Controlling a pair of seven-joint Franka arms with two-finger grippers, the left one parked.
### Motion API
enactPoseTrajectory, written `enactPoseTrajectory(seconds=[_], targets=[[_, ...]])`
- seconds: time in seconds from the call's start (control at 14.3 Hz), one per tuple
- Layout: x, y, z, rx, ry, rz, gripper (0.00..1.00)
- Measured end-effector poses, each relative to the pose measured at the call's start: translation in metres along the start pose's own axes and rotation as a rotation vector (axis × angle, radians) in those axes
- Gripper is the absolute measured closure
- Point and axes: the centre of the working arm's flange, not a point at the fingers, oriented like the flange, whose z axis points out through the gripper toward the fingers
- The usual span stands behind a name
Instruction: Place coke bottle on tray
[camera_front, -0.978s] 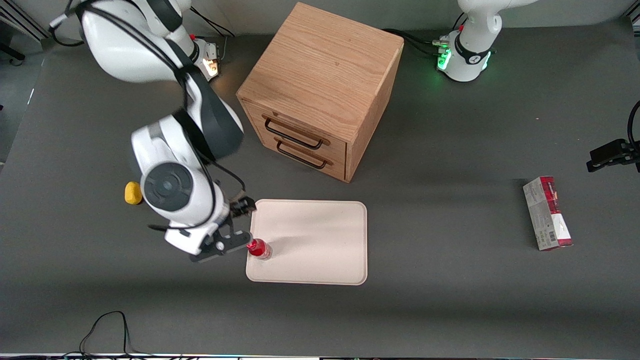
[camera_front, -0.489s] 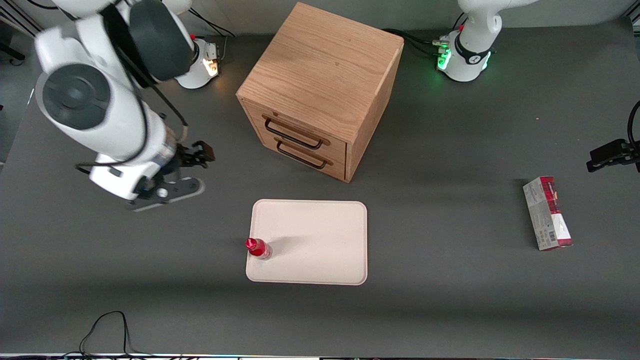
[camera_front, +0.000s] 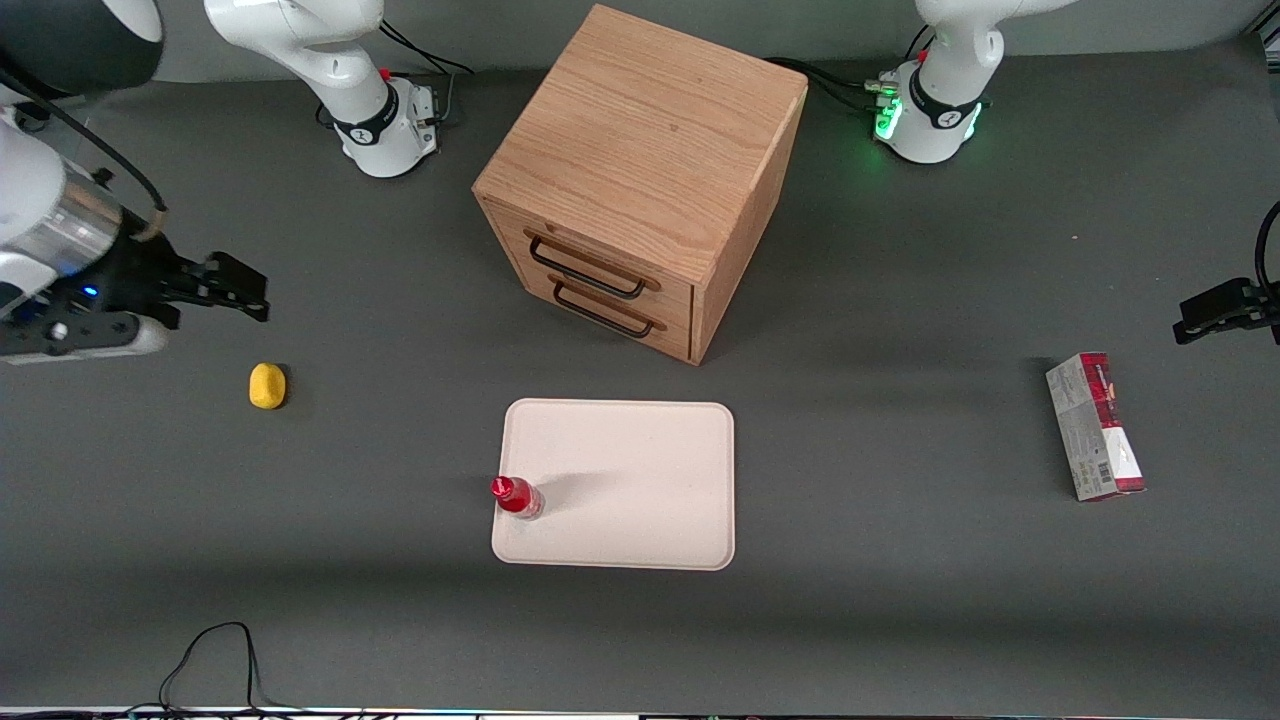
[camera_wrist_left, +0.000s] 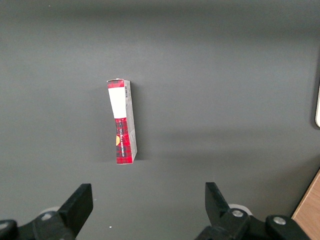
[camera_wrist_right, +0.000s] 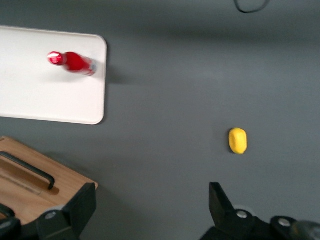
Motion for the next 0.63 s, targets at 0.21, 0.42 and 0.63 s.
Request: enactPoseTrajectory(seconds=[0.21,0.42,0.63], targets=[[-0.009,0.038,0.001,-0.004,0.02,-0.006,0.0],[-0.01,0.069,0.006,-0.006,0.008,-0.015,0.0],[-0.01,0.075,0.011,-0.006,-0.008,-0.036,0.0]])
